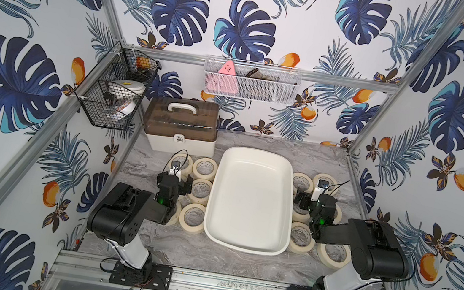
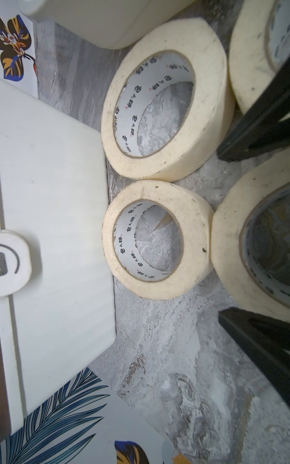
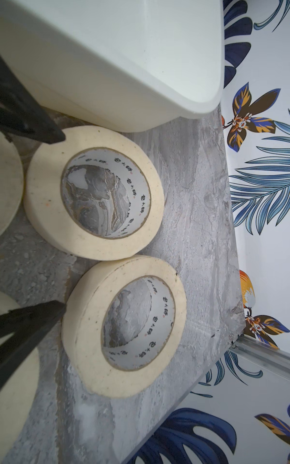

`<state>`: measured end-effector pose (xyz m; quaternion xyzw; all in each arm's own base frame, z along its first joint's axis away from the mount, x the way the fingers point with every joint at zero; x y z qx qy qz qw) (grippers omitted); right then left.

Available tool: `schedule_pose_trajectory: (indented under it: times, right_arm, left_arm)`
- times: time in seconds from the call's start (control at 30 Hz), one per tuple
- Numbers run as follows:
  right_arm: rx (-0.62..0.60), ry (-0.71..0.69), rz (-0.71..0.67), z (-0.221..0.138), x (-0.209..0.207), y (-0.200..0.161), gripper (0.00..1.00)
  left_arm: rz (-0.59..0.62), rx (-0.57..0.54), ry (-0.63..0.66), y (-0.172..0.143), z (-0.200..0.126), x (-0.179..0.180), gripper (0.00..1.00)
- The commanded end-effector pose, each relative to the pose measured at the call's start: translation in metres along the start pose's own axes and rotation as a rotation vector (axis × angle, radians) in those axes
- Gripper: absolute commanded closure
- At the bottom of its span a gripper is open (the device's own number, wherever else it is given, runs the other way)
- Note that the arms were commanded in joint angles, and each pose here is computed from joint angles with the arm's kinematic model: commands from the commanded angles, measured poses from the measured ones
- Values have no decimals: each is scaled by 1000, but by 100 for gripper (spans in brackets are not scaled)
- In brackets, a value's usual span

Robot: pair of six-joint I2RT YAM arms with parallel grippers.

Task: Take out the art tape in the storage box
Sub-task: Reset both arms

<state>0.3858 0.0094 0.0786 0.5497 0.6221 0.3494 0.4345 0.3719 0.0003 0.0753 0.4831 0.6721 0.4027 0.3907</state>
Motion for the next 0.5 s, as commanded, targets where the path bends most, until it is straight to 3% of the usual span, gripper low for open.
schedule_pose_trajectory:
  times: [0.0,0.47]
  right_arm:
    - [10,9,-21,1,2,-1,0]
    - [9,7,-26,2,3,0,0]
  left_arm:
    - [2,-35,-12,10,1,-3,1]
    - [2,-33,-12,9,0,-2,1]
Point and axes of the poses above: each gripper's point midway between its finger pads, its own z axis out along the fingers, its own x axis along the line the jaws close on, y = z × x, the point moved 2 cm from there along -z, back along the fingers, and after that the axes turned 13 degrees about -z, right-handed, at the moved point
